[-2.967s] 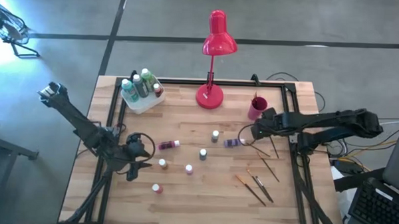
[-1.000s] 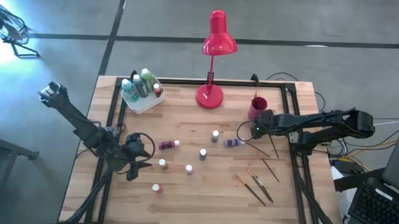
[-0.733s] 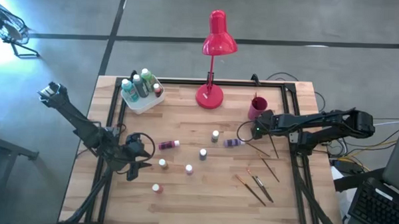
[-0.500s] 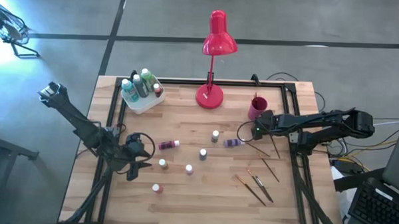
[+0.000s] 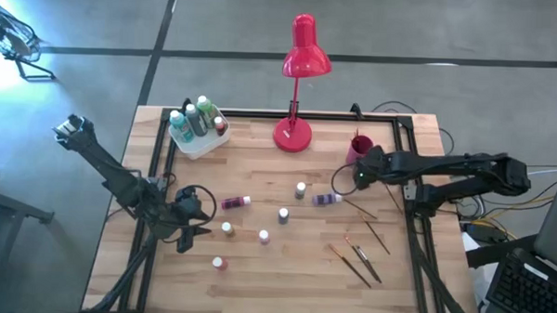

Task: Pick & Place Paint Supplies
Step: Put the gold paintbrush into the pink cup

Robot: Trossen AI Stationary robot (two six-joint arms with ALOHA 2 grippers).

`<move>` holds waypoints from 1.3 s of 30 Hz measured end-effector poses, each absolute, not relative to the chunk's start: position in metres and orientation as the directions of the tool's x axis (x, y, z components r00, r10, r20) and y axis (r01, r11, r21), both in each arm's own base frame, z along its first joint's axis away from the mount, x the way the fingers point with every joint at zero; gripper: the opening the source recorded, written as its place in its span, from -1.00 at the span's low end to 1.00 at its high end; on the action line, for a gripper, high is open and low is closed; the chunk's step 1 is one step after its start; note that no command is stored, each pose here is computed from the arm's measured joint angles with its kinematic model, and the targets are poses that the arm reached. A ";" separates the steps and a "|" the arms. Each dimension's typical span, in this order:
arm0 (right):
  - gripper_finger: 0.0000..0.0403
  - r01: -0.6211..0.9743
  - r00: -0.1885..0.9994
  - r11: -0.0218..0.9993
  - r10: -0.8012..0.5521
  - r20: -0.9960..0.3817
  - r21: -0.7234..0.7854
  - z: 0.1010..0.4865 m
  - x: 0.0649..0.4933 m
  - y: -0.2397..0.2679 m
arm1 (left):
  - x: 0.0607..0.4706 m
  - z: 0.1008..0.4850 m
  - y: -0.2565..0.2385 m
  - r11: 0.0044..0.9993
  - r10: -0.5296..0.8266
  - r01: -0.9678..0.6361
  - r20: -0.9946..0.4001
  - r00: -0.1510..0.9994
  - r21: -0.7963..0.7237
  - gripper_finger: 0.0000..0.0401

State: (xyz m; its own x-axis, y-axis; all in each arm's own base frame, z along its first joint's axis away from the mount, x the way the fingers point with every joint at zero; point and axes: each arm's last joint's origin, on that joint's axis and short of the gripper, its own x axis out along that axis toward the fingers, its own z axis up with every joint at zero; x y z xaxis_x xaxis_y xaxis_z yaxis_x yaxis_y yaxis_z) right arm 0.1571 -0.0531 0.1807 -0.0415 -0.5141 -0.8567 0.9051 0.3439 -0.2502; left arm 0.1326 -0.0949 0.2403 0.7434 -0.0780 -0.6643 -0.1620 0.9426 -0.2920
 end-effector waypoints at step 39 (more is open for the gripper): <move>-0.96 0.825 0.560 0.565 -0.815 0.149 -0.011 0.286 0.169 -0.051 | 0.133 0.240 -0.094 0.961 -0.061 -0.134 -0.659 0.750 -0.242 -0.12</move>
State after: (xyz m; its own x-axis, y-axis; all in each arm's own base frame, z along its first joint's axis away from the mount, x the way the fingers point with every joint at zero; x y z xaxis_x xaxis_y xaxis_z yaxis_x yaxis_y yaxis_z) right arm 0.1692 -0.0511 0.2862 0.5603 -0.8148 0.1491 0.8249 0.5652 -0.0113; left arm 0.1327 -0.0945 0.2404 0.7501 -0.0612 -0.6585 -0.1340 0.9610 -0.2419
